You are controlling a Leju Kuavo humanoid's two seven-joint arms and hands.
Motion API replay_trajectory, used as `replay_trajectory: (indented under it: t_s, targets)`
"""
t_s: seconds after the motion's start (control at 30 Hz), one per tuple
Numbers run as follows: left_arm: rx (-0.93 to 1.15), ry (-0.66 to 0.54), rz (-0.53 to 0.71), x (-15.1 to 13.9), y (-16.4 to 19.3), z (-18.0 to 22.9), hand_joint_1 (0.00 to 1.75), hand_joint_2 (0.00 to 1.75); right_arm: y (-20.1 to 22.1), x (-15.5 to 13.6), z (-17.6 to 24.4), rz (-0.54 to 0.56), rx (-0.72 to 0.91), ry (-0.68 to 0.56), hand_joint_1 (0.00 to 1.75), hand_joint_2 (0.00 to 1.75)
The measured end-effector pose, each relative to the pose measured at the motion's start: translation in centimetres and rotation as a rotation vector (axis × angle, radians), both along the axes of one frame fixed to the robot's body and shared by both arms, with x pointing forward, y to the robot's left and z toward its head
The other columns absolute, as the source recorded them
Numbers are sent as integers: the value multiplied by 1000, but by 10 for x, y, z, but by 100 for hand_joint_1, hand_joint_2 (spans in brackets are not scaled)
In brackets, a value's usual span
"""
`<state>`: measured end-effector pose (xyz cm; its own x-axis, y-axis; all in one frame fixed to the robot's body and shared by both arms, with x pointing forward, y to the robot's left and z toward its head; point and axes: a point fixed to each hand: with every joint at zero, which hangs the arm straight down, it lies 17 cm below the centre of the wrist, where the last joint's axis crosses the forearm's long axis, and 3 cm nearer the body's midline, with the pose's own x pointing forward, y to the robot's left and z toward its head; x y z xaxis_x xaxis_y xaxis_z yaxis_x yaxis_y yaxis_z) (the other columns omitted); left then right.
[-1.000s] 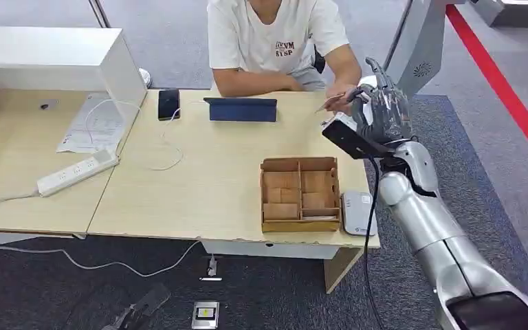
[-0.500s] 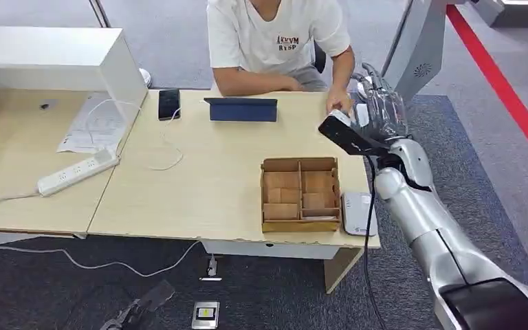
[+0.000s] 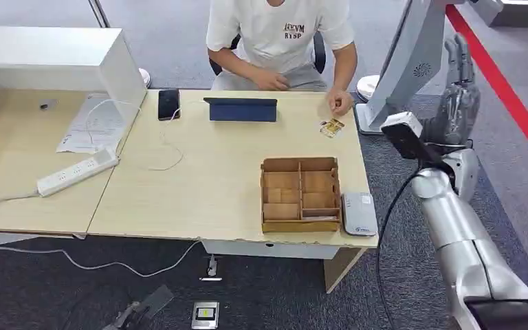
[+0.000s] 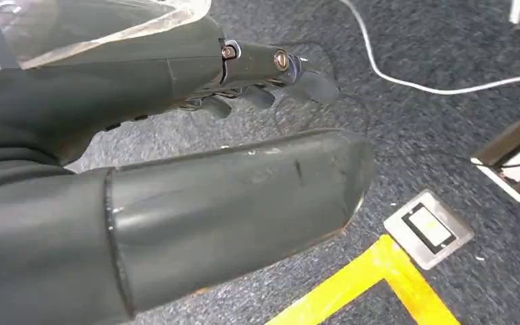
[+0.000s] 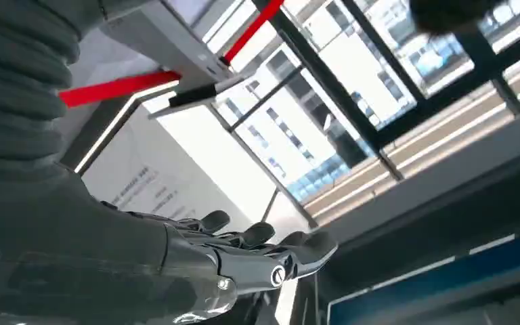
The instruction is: Pass the card to the sensor for recognition and then transmit it.
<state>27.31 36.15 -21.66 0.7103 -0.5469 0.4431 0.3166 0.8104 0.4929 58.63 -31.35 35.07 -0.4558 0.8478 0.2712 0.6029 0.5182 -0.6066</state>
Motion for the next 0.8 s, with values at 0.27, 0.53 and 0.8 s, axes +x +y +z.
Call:
replay_trajectory:
  t_s: [0.27, 0.53, 0.8]
  targets:
    - [0, 24, 34, -24, 9, -9, 0, 0, -171, -51, 13, -257, 238, -133, 0, 175]
    - [-4, -19, 104, -45, 13, -13, 0, 0, -315, -131, -27, -506, 555, -210, 0, 175]
    - [-34, 25, 195, -74, 9, -24, 0, 0, -408, -229, -184, -784, 929, -56, 0, 175]
